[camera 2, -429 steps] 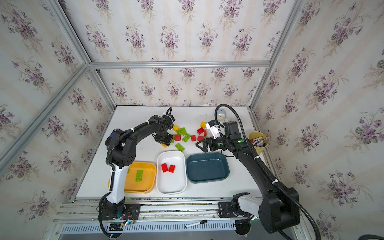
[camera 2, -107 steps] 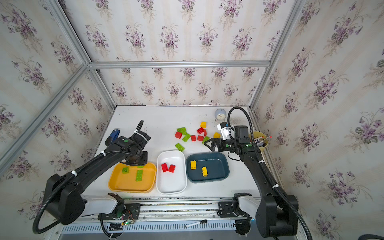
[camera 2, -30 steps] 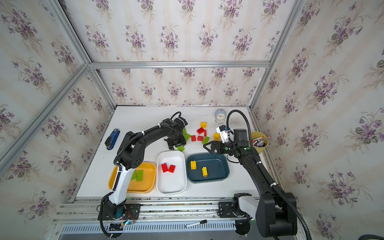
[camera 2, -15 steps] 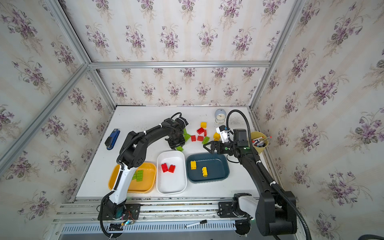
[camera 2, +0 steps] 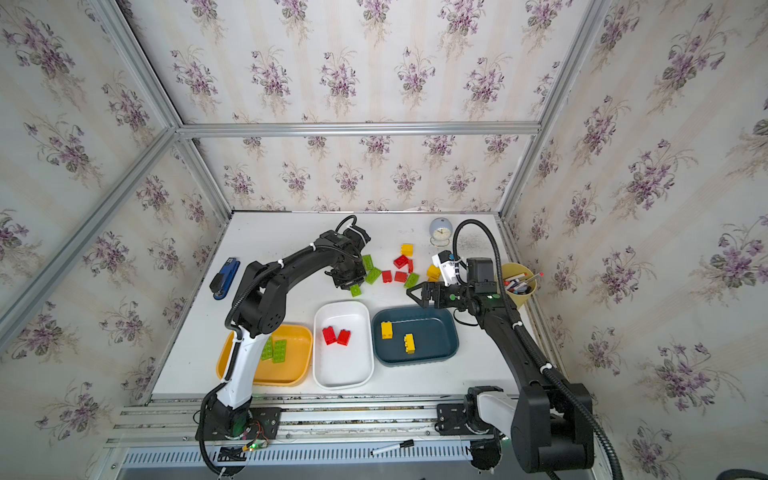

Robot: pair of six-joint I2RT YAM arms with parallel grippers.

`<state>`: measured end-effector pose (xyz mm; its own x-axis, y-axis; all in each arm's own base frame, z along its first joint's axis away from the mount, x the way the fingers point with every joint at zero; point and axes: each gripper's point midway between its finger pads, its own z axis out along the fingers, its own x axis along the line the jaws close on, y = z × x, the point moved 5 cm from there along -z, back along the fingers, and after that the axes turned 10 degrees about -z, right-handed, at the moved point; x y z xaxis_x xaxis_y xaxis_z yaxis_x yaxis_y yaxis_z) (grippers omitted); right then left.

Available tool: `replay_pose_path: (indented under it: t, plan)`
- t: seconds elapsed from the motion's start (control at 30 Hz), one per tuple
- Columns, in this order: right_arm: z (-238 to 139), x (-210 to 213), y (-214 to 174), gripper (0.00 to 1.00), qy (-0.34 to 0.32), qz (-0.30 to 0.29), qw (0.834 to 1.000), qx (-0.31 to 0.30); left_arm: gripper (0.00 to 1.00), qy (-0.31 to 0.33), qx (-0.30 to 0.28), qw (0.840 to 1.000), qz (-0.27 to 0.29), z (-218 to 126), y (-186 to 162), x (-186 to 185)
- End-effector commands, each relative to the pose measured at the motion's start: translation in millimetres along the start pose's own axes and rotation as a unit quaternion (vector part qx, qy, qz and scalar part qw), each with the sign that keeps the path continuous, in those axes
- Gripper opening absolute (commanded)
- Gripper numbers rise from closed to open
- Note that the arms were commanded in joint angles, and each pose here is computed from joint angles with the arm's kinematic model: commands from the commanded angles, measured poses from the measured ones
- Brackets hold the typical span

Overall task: Sort the legos into containers by color
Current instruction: 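Carry the green brick with the left gripper and release it into the yellow tray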

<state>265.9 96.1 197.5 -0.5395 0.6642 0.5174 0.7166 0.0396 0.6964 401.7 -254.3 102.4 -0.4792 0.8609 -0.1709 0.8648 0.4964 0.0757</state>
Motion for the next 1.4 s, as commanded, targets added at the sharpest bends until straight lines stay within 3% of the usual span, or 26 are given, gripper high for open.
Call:
replay_pose_path:
  t: [0.0,0.23,0.4,0.57,0.87,1.13,1.37]
  plan:
    - [-2,3,10,1.00,0.006,-0.014,1.000,-0.017,0.33,0.015,-0.028,0.999,0.034,-24,14,12]
    - [-2,4,13,1.00,0.009,-0.016,1.000,-0.022,0.34,0.058,-0.048,0.993,0.094,-80,13,58]
    - [-3,7,15,1.00,0.018,-0.017,0.999,-0.025,0.34,0.075,-0.035,0.991,0.103,-108,-19,114]
    - [-2,11,15,1.00,0.034,-0.018,0.999,-0.027,0.34,0.064,-0.011,0.995,0.077,-122,-57,162]
    - [4,34,11,1.00,0.065,-0.044,0.997,-0.019,0.34,0.051,0.039,0.997,0.029,-93,-111,223]
    - [13,47,7,1.00,0.072,-0.060,0.996,-0.008,0.37,0.069,0.060,0.995,0.032,-49,-122,241]
    - [10,49,7,1.00,0.066,-0.066,0.996,-0.004,0.56,0.049,0.052,0.996,0.054,-51,-112,227]
